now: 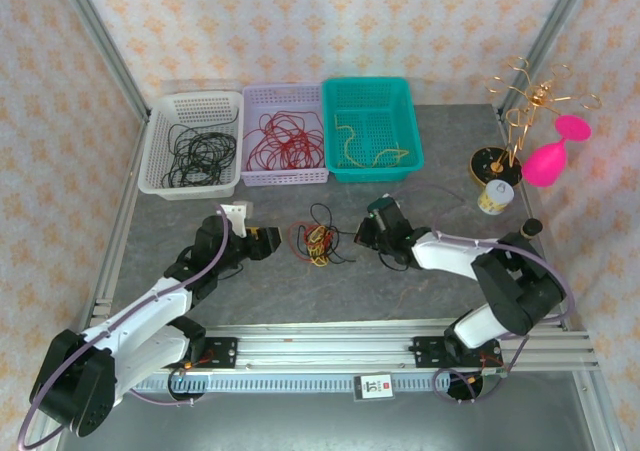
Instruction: Untangle the cables
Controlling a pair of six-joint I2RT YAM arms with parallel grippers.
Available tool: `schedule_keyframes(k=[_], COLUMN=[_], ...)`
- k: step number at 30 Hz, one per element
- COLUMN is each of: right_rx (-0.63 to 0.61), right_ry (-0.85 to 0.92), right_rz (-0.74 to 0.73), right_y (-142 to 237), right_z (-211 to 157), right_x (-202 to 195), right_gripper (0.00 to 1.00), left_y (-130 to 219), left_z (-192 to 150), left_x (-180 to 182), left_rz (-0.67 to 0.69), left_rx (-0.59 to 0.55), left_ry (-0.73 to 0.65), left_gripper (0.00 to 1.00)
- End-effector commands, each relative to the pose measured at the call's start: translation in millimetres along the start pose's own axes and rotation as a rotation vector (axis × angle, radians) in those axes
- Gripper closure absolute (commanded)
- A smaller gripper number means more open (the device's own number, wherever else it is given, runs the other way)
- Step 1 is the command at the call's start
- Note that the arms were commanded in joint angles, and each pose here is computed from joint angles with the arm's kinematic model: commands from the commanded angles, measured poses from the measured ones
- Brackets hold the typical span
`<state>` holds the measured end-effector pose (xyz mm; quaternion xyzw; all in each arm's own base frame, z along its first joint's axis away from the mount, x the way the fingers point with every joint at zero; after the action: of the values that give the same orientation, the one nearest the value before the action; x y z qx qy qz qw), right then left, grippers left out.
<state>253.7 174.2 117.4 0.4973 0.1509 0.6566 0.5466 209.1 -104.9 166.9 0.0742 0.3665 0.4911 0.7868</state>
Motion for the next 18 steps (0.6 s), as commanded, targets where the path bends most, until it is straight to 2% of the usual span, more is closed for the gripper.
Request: schedule_keyframes(k=[1, 10, 18], right_rx=[-0.138, -0.168, -0.175], right_ry=[0.133, 0.393, 0.55], right_rz=[0.006, 0.109, 0.25], right_y=[34.4, 106.6, 153.6], right_z=[28.4, 60.7, 85.4], right_x=[22.8, 66.5, 108.3], right_gripper=[1.0, 1.0, 1.0], left_y=[7.9, 14.5, 19.1], left_z=[18.4, 43.1, 73.7], left_x=[-18.5, -50.1, -91.4], left_rz=[-0.073, -0.207, -0.4], left_rx=[-0.037, -0.06, -0.066], left_ry=[-0.066, -0.184, -0.315], left_gripper=[0.35, 0.29, 0.27])
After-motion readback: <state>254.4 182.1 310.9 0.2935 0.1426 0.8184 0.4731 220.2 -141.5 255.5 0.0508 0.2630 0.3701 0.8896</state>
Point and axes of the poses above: each hand's point on the last joint's axis, 136 mm out from that joint toward the fingers, its own y axis back along the fingers, its own x axis along the line the jaws close on, z = x × y, the point moved 9 cm from there along y, back along the fingers, and after that the axes turned 1 degree about -y, right-handed, at the moved point
